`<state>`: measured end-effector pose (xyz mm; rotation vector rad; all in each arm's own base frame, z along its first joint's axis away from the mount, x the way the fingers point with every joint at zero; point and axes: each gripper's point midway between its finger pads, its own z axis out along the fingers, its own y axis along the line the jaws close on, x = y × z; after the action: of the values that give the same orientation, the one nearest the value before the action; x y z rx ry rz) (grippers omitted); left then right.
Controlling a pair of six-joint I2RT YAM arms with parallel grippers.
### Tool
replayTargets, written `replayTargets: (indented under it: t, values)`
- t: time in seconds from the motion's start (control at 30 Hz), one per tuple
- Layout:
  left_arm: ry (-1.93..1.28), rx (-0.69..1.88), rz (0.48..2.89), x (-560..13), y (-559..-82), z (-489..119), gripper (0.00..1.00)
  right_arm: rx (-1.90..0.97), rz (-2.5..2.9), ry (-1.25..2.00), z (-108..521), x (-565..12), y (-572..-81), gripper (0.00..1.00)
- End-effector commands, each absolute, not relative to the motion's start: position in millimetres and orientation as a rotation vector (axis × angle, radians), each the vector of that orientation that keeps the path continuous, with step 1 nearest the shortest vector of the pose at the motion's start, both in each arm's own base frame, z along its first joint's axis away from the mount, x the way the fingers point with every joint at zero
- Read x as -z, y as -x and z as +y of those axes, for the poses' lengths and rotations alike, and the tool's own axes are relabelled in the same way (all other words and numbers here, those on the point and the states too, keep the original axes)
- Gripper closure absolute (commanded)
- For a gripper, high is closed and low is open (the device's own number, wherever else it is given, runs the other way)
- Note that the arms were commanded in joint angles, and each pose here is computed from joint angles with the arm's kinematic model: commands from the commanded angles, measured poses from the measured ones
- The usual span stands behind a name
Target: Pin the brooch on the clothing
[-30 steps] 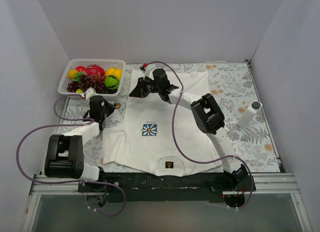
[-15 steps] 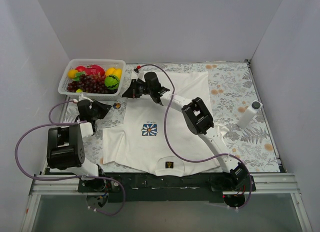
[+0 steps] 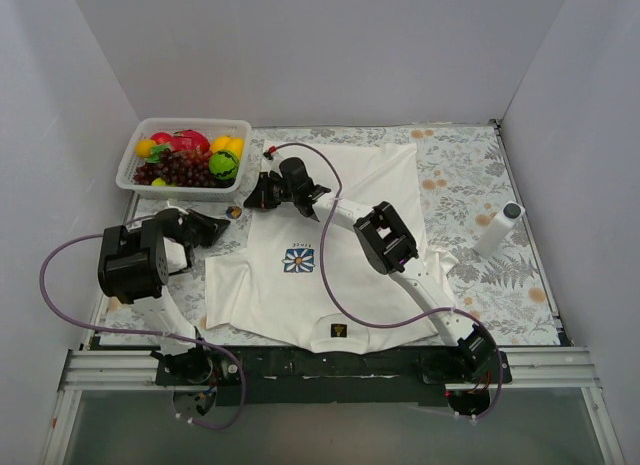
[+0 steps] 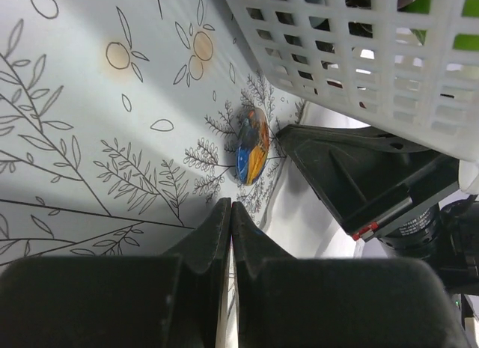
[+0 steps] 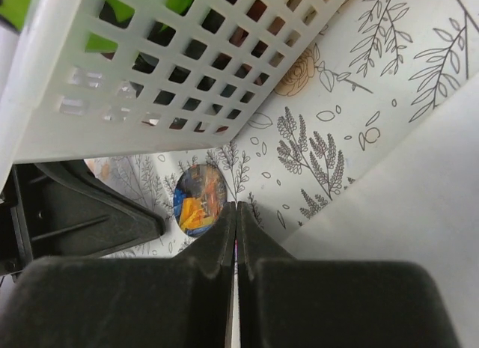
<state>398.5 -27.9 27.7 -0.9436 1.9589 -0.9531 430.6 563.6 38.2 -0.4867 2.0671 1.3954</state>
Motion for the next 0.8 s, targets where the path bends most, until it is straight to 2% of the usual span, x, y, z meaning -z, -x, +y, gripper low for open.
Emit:
replayTargets:
  t: [0.0,0.3,0.77]
  values:
    - [0.929,0.934,1.915,-39.6,-411.4,-18.3,1.0,-1.372,2.014,0.482,575.2,-53.1,-435.7,0.99]
    - [1.011,0.801,1.916,-26.0,-423.0,3.6,1.0,-1.322,2.057,0.451,578.7,-39.3,-430.9,0.99]
    - [0.962,0.913,2.005,-5.1,-437.7,-11.7,1.0,-1.342,2.105,0.471,578.7,-29.3,-418.4,0.99]
